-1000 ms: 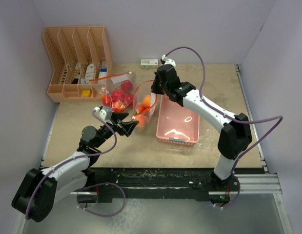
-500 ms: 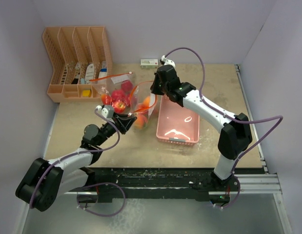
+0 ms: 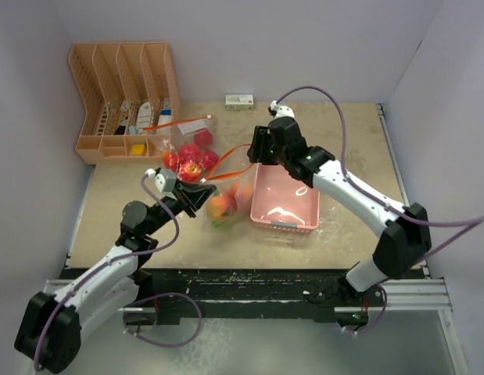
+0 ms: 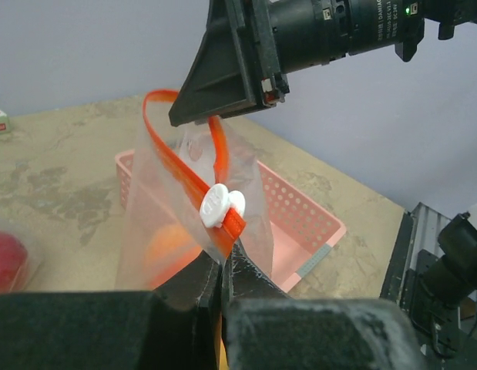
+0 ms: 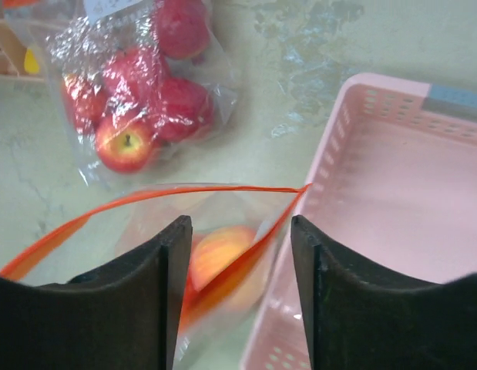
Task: Place the food in the zip-top bag and seal the zipper
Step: Zip the zipper food storage bag at the center of the board.
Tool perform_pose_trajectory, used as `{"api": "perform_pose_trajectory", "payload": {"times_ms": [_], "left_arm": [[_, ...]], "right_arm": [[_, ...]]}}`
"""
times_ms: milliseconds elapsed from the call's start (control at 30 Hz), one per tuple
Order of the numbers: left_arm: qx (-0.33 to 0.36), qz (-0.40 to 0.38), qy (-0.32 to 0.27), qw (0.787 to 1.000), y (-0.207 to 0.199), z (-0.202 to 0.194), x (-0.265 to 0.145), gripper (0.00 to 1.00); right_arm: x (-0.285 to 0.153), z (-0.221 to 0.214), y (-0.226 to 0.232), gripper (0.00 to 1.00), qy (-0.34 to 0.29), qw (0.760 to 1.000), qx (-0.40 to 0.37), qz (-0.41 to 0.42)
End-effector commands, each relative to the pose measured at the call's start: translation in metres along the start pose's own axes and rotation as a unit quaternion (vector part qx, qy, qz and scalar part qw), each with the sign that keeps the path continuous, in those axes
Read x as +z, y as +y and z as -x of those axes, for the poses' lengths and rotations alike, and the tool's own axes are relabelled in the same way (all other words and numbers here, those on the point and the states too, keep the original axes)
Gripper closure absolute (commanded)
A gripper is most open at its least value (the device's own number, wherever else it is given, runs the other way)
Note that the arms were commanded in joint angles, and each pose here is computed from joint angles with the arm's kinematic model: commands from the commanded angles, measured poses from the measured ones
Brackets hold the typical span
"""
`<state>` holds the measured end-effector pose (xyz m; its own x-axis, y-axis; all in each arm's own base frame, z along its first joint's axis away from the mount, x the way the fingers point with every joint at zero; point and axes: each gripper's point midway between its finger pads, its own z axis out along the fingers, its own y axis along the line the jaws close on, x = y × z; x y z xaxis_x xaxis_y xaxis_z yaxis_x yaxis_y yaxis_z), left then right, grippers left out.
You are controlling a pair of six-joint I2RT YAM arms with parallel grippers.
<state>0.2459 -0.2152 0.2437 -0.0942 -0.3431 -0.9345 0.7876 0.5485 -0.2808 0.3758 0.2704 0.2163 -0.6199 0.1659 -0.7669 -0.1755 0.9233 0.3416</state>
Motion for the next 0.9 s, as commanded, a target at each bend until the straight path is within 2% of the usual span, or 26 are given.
{"api": "perform_pose_trajectory", "payload": {"times_ms": [0, 67, 133, 267, 333, 500, 533, 633, 733, 767, 867], "left_arm": [[0.013, -0.017, 0.014, 1.000, -0.018, 0.010, -0.014, 1.00], [0.006, -0.021, 0.026, 0.999, -0.022, 0.006, -0.020, 1.00], [-0.003, -0.028, 0.041, 0.999, -0.026, 0.000, -0.024, 1.00], [-0.040, -0.057, 0.068, 0.995, -0.035, -0.017, -0.026, 1.00], [-0.061, -0.075, 0.087, 0.992, -0.041, -0.025, -0.027, 1.00], [-0.091, -0.077, 0.110, 0.987, -0.048, -0.023, -0.029, 1.00], [-0.091, -0.074, 0.111, 0.987, -0.049, -0.019, -0.029, 1.00], [-0.089, -0.059, 0.120, 0.987, -0.051, -0.006, -0.030, 1.00], [-0.083, -0.036, 0.139, 0.986, -0.051, 0.004, -0.033, 1.00], [-0.080, -0.025, 0.143, 0.986, -0.049, 0.007, -0.034, 1.00], [-0.069, 0.004, 0.162, 0.984, -0.043, 0.009, -0.039, 1.00]], "right_arm": [[-0.061, 0.041, 0.012, 0.38, -0.077, 0.993, -0.064, 0.061], [-0.084, 0.049, 0.027, 0.29, -0.104, 0.984, -0.089, 0.115], [-0.106, 0.053, 0.042, 0.26, -0.130, 0.969, -0.121, 0.172], [-0.143, 0.029, 0.088, 0.32, -0.133, 0.904, -0.211, 0.348], [-0.154, 0.017, 0.103, 0.33, -0.132, 0.870, -0.240, 0.410], [-0.161, 0.003, 0.129, 0.39, -0.140, 0.798, -0.292, 0.508], [-0.164, -0.002, 0.134, 0.40, -0.134, 0.778, -0.306, 0.532], [-0.167, -0.007, 0.146, 0.47, -0.127, 0.733, -0.331, 0.581], [-0.173, -0.008, 0.155, 0.68, -0.126, 0.695, -0.341, 0.620], [-0.174, -0.008, 0.158, 0.71, -0.127, 0.688, -0.342, 0.628], [-0.174, -0.006, 0.166, 0.69, -0.131, 0.675, -0.343, 0.640]]}}
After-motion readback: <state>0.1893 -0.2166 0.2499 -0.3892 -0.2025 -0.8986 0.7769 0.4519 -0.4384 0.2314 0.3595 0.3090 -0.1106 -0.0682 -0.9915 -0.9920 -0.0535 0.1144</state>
